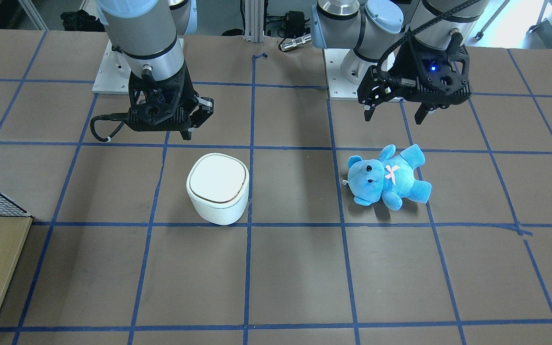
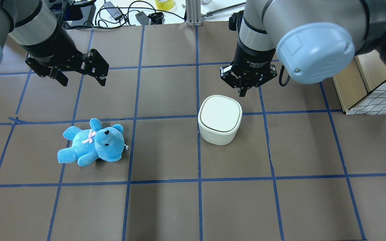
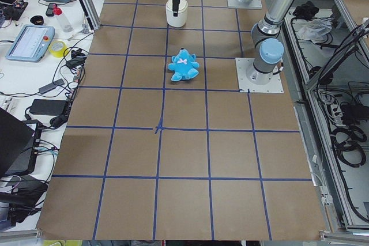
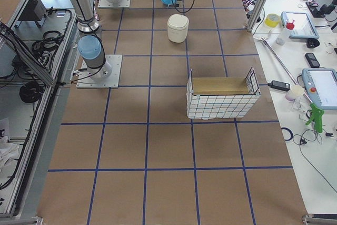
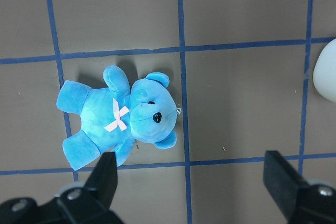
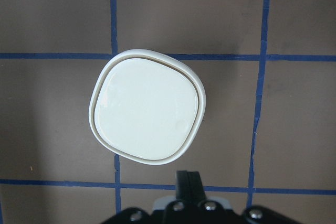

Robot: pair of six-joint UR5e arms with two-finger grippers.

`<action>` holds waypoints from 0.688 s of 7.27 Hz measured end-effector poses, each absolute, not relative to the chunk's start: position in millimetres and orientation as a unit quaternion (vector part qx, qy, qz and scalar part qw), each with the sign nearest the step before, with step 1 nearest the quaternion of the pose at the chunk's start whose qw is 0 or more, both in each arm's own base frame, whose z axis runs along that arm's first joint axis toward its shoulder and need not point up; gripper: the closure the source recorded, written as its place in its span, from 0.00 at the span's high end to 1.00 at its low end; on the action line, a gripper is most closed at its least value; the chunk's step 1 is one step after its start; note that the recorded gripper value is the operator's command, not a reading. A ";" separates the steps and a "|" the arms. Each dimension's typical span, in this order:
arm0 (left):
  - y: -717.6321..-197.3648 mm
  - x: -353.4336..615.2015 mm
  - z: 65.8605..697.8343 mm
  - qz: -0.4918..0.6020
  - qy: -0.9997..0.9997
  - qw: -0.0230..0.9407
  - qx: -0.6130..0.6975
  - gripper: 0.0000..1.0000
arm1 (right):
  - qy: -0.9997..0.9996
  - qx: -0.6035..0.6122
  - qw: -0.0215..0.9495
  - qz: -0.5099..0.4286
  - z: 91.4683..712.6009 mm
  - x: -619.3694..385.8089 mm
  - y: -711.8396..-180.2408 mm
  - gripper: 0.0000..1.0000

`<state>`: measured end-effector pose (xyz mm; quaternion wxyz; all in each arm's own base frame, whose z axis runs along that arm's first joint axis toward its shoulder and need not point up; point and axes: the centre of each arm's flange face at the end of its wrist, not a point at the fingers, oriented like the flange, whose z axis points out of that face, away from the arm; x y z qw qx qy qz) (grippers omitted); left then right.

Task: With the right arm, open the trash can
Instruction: 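Move the right gripper over the white trash can lid, then lower the right gripper and press down on the lid's edge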

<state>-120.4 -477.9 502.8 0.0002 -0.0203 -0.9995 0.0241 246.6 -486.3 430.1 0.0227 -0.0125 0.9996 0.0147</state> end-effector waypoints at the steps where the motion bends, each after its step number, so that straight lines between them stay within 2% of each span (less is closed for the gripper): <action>1: -477.9 -120.4 502.8 0.024 -1.000 0.000 -0.020 1.00 | 1.000 -0.012 0.025 0.006 404.6 247.9 -490.7 0.00; 5: -477.9 -120.5 502.8 0.024 -1.000 0.001 -0.020 1.00 | 0.998 -0.015 0.052 -0.016 351.4 257.0 -510.5 0.00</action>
